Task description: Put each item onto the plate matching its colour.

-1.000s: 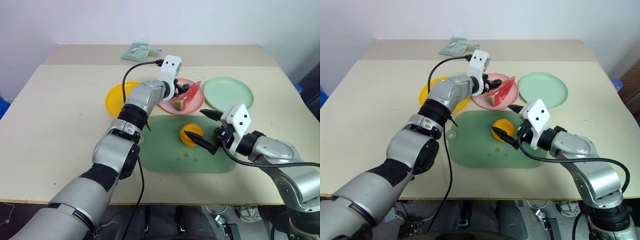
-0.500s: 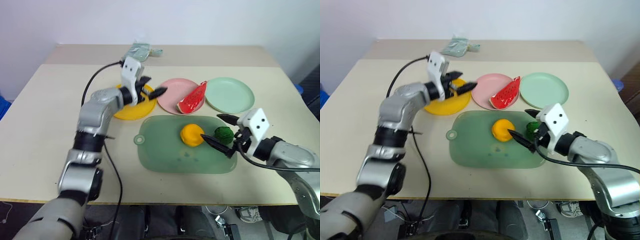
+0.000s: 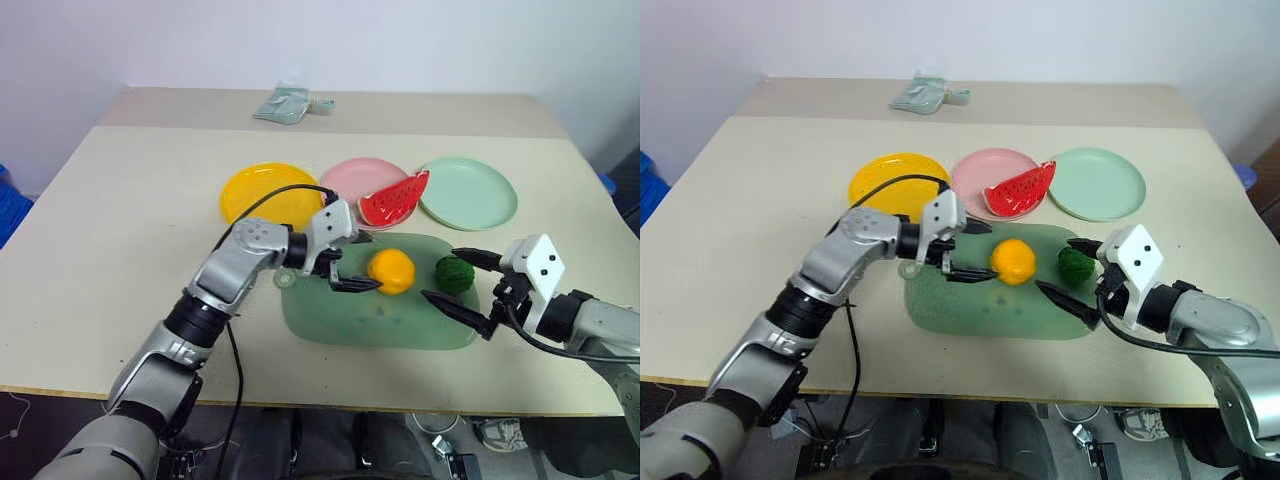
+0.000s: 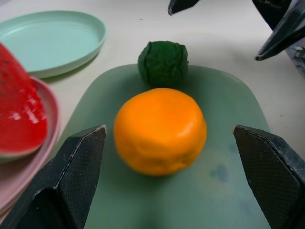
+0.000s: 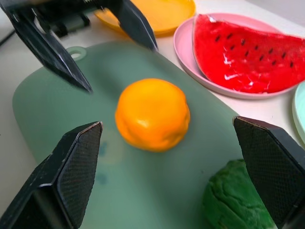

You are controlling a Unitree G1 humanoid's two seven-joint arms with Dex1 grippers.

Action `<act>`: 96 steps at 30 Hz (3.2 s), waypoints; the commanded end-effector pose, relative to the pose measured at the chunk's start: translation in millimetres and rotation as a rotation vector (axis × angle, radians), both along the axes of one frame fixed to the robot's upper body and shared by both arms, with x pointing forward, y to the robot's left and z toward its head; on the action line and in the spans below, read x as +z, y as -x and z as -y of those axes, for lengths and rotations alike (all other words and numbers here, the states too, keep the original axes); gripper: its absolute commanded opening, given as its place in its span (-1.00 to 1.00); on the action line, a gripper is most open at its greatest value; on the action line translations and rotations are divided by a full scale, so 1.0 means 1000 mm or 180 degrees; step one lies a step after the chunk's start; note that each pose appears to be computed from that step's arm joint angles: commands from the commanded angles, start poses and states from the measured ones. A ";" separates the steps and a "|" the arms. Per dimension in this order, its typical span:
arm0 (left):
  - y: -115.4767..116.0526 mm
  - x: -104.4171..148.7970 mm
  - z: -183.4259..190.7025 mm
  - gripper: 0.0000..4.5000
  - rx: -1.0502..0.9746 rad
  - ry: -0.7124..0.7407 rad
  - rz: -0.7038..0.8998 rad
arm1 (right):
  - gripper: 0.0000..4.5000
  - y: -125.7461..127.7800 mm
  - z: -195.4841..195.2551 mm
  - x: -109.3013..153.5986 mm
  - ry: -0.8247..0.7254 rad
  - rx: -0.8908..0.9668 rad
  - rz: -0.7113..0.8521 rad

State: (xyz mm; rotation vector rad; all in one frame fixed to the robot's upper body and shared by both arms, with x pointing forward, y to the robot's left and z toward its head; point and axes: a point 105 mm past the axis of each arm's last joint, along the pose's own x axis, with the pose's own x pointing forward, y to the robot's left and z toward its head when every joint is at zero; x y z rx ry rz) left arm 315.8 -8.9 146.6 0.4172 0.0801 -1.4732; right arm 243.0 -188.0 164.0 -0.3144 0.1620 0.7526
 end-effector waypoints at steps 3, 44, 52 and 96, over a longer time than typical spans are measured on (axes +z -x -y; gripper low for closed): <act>-0.002 0.001 0.016 0.94 -0.0152 -0.0116 0.0310 | 1.00 0.007 -0.005 0.011 -0.0052 -0.0009 0.0177; -0.007 -0.005 0.046 0.98 -0.0309 -0.0040 0.0178 | 1.00 0.013 0.000 0.007 -0.0066 -0.0156 0.0129; -0.010 -0.015 0.047 0.61 -0.0245 -0.0091 0.0055 | 1.00 0.014 -0.001 0.007 -0.0078 -0.0182 0.0141; -0.094 0.061 -0.165 0.97 0.3086 0.1157 0.0350 | 1.00 -0.018 0.013 0.003 0.0178 -0.0533 0.0244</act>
